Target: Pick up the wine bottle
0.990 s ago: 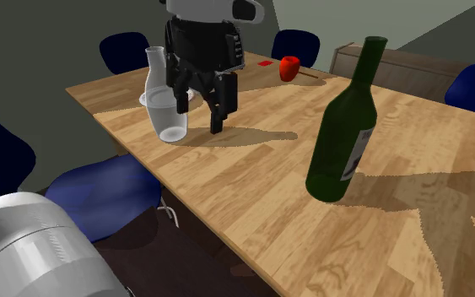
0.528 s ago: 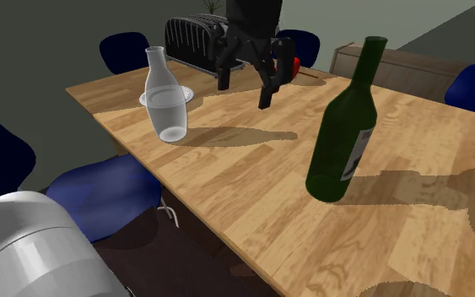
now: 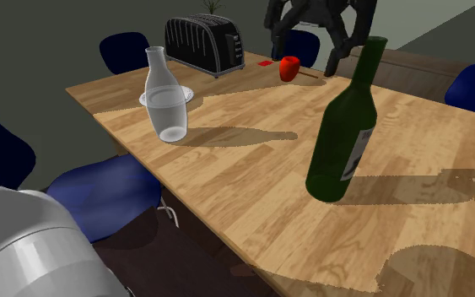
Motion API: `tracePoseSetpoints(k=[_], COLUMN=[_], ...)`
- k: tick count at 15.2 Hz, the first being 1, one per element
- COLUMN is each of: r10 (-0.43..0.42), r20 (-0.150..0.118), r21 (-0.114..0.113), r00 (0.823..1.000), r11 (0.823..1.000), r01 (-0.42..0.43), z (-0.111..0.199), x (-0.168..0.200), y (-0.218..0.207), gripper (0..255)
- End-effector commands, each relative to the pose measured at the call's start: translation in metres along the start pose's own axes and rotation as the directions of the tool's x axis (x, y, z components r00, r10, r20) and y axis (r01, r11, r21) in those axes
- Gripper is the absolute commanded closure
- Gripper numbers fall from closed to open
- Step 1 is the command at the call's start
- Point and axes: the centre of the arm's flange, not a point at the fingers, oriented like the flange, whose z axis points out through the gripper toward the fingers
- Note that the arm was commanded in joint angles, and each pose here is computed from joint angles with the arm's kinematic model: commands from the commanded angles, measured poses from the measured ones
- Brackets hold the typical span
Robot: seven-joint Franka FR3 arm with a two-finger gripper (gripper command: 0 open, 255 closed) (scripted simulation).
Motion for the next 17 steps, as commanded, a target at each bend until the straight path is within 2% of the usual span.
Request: tracePoseSetpoints(k=[1, 8, 17], r10=[0.002, 0.011, 0.011], r20=[0.001, 0.003, 0.003], r21=[-0.001, -0.003, -0.003], r00=[1.000, 1.000, 1.000], r11=[1.000, 1.000, 1.000], r01=[-0.002, -0.011, -0.011], z=[-0.014, -0.067, -0.027], x=[0.014, 0.066, 0.072], y=[0.016, 0.071, 0.072], gripper=[0, 0, 0])
